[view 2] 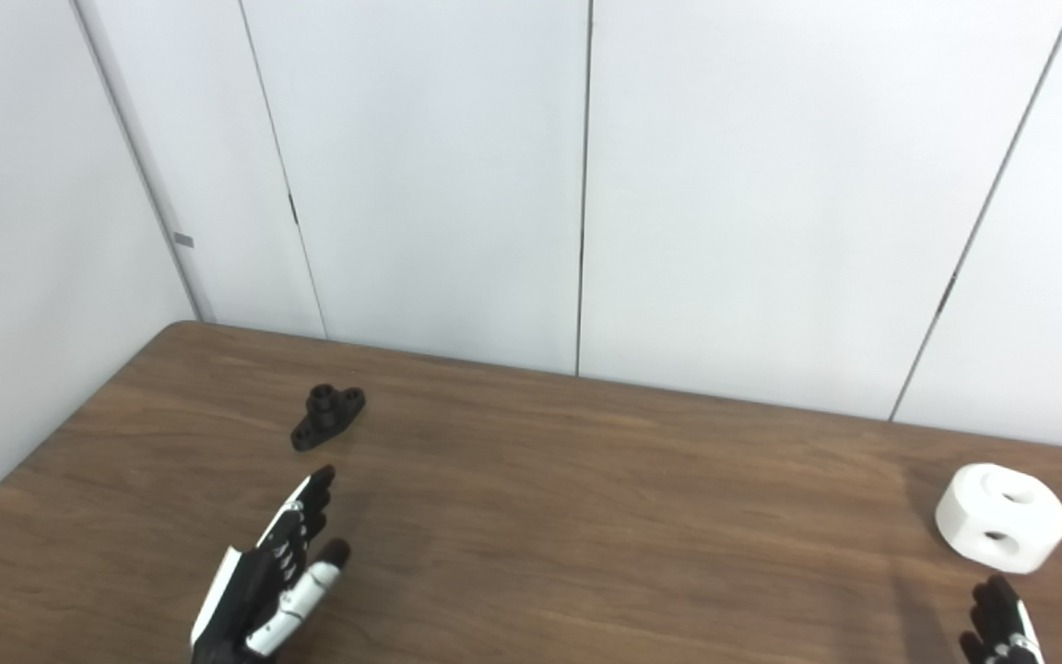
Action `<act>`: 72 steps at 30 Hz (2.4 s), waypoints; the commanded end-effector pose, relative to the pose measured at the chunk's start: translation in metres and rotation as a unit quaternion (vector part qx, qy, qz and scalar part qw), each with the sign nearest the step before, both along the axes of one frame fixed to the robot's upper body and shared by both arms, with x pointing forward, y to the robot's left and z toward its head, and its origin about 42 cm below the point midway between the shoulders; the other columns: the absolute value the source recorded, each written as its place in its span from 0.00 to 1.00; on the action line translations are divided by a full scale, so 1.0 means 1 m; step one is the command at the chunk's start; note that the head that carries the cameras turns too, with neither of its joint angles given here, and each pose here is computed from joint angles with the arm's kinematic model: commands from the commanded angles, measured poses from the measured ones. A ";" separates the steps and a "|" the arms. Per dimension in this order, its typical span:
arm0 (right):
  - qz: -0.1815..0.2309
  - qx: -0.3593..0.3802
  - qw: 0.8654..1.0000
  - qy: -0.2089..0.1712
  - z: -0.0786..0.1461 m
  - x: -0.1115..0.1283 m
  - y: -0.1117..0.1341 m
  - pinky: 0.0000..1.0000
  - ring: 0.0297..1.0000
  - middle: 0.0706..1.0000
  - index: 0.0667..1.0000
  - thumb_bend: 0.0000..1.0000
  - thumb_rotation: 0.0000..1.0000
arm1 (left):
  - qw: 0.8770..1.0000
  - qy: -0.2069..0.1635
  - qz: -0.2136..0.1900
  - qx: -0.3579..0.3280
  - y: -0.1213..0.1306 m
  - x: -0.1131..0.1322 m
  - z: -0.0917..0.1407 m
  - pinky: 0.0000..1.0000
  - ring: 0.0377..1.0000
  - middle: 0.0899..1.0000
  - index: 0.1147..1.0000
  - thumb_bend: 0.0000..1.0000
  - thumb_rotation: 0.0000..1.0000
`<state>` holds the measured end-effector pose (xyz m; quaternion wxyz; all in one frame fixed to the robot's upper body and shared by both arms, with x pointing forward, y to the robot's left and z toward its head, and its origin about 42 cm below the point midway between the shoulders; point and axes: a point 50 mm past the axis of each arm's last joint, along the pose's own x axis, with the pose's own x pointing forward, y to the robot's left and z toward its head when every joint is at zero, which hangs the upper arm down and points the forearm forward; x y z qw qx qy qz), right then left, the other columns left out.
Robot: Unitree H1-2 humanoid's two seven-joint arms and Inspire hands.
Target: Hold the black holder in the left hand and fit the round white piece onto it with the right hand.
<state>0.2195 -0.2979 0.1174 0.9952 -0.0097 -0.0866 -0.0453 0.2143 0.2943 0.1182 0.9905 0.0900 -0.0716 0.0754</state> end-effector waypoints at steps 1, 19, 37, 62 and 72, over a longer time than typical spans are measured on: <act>-0.008 0.001 1.000 0.027 -0.015 -0.012 -0.002 1.00 1.00 0.98 0.96 0.60 1.00 | 0.999 -0.022 0.022 0.032 0.006 0.004 0.019 0.99 1.00 0.98 0.94 0.78 0.46; -0.010 0.005 1.000 0.029 -0.011 -0.012 -0.001 1.00 0.99 0.96 0.94 0.57 1.00 | 0.954 -0.011 0.113 0.277 0.057 0.065 0.099 0.90 0.95 0.96 0.93 0.87 0.40; -0.008 0.032 0.999 0.030 -0.010 -0.014 0.003 1.00 1.00 0.97 0.95 0.53 1.00 | 0.872 0.050 0.147 0.464 0.092 0.134 0.100 0.95 0.97 0.94 0.86 0.89 0.66; 0.006 0.021 0.999 0.036 -0.008 -0.015 0.003 1.00 1.00 1.00 0.95 0.55 0.97 | 0.853 0.178 0.154 0.465 0.110 0.172 0.067 0.96 0.98 0.93 0.78 0.88 0.53; 0.009 0.031 0.999 0.042 -0.007 -0.017 0.003 1.00 1.00 0.99 0.95 0.57 0.95 | 0.850 0.167 0.165 0.472 0.103 0.186 0.068 0.94 0.96 0.92 0.76 0.88 0.48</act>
